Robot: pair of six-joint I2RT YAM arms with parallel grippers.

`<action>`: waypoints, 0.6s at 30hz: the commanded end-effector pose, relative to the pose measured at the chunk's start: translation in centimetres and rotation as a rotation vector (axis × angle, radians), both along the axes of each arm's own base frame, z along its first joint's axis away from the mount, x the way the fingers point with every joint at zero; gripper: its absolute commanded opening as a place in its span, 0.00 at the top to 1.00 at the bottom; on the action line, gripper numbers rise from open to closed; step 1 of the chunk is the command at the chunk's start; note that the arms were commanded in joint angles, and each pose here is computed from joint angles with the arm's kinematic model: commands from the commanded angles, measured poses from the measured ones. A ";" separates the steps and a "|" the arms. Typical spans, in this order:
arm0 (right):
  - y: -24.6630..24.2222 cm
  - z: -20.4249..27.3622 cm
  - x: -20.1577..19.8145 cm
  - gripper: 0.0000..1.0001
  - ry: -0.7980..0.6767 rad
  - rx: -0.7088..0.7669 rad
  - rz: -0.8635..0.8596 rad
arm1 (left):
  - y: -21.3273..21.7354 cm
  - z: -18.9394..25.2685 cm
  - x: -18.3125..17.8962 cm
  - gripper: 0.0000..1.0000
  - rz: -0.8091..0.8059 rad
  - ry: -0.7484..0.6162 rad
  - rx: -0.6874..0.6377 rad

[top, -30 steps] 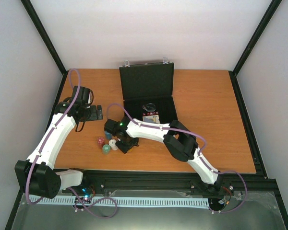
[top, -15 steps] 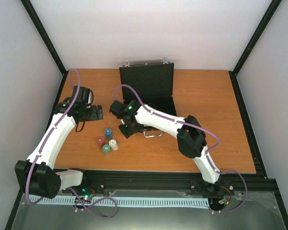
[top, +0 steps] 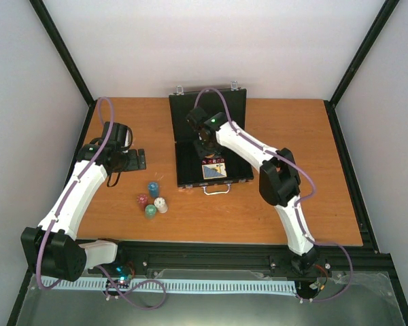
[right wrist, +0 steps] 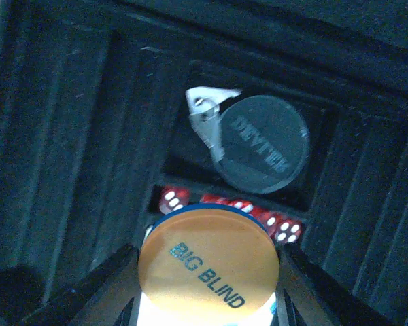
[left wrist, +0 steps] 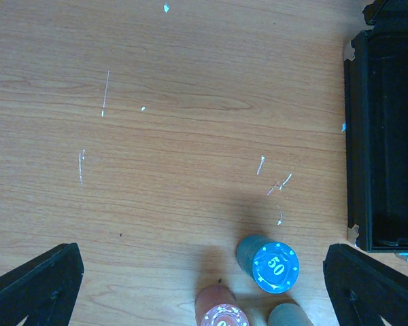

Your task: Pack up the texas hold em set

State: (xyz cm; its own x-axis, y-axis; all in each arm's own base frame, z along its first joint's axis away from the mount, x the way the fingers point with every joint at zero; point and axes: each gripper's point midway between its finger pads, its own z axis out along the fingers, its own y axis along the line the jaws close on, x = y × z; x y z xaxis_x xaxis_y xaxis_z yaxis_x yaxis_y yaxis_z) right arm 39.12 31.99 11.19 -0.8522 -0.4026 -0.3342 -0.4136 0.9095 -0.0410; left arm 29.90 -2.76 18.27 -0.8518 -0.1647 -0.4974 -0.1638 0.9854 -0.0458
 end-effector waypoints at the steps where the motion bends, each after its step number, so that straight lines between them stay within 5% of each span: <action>1: -0.8 -1.3 3.5 0.52 -0.072 -0.029 -0.028 | 0.1 0.2 0.6 0.00 0.000 -0.017 -0.004; 18: -3.2 -5.1 8.5 0.52 -0.060 -0.021 -0.094 | 0.2 -0.6 1.3 0.00 -0.002 0.009 0.018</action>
State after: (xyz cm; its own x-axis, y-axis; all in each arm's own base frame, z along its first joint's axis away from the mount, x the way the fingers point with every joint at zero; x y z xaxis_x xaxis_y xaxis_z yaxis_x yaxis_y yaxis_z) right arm 46.79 28.87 6.74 -0.8652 -0.3289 -0.3784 -0.3214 0.9431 -0.0849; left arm 30.19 -2.79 17.05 -0.8720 -0.1606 -0.4625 -0.1653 0.9858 -0.0307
